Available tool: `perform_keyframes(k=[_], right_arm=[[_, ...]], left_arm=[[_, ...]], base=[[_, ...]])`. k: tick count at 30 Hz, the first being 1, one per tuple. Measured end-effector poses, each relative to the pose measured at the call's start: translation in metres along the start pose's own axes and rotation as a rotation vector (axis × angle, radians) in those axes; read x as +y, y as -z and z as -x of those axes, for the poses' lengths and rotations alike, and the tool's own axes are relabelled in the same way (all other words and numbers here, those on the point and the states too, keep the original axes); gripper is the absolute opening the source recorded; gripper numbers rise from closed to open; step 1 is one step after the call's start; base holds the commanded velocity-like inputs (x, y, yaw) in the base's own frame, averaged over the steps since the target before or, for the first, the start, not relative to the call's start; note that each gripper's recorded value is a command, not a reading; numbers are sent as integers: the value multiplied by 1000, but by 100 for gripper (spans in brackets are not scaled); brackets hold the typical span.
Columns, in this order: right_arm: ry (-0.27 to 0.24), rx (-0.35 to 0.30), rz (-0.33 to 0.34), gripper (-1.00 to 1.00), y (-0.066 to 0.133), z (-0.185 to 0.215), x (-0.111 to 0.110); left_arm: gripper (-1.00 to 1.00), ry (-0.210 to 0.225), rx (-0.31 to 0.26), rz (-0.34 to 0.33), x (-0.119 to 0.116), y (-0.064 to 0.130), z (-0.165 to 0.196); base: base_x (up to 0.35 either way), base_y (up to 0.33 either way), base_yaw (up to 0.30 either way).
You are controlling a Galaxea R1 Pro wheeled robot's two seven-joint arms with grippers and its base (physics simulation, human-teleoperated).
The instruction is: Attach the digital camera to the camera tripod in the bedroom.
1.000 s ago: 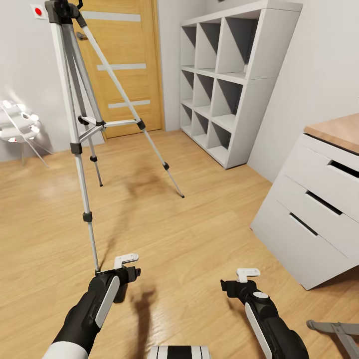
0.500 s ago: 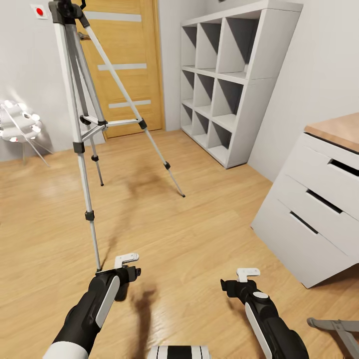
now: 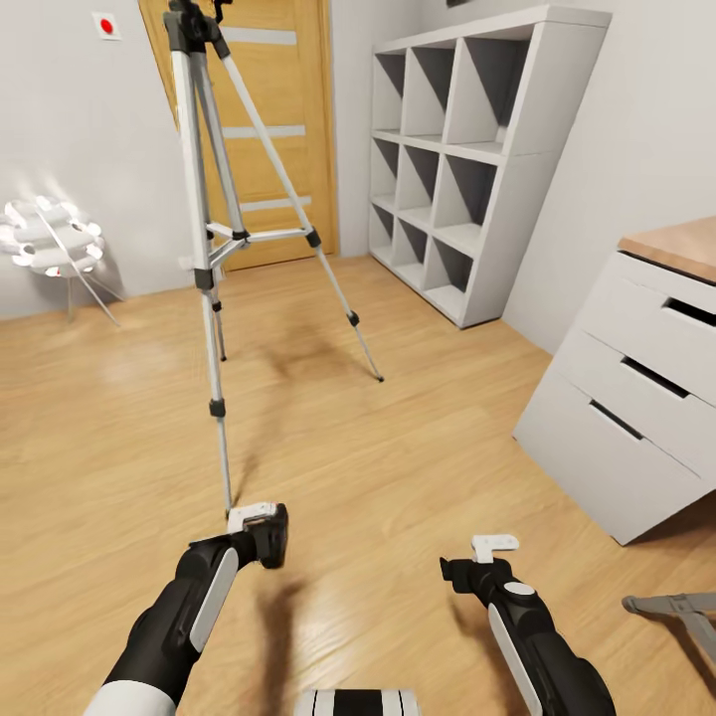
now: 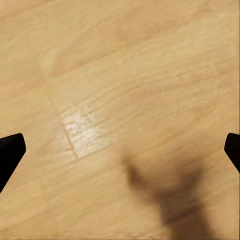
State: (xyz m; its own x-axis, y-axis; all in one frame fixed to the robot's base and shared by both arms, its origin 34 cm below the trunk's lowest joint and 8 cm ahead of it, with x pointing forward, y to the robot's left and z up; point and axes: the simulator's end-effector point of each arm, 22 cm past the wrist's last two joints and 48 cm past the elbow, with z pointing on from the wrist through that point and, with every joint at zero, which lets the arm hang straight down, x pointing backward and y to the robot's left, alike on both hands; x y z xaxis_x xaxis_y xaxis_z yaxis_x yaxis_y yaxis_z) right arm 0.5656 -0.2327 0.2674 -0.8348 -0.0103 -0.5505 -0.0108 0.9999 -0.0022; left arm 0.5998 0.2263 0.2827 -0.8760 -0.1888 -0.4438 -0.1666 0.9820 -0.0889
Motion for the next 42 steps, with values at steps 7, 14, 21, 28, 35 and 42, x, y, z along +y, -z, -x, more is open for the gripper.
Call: perform_keyframes(k=[7, 14, 21, 28, 35, 42], right_arm=[[1, 0, -3, 100, 0, 0, 0], [0, -1, -4, 100, 0, 0, -1], [0, -2, -9, 100, 0, 1, -2], [0, -2, -17, 100, 0, 0, -4], [4, -3, -13, 100, 0, 1, -2], [3, -2, -11, 100, 1, 1, -2]], left_arm=[[100, -1, -1, 0, 0, 0, 0], [100, -2, -1, 1, 0, 0, 0], [100, -5, 6, 3, 1, -1, -3], [100, -5, 17, 2, 1, -3, -8], [100, -9, 42, 7, 2, -8, -19], [100, -11, 49, 9, 3, -9, -22]], base=[[-66, 76, 0], [-14, 16, 0], [-3, 3, 0], [0, 0, 0], [0, 0, 0], [0, 0, 36]])
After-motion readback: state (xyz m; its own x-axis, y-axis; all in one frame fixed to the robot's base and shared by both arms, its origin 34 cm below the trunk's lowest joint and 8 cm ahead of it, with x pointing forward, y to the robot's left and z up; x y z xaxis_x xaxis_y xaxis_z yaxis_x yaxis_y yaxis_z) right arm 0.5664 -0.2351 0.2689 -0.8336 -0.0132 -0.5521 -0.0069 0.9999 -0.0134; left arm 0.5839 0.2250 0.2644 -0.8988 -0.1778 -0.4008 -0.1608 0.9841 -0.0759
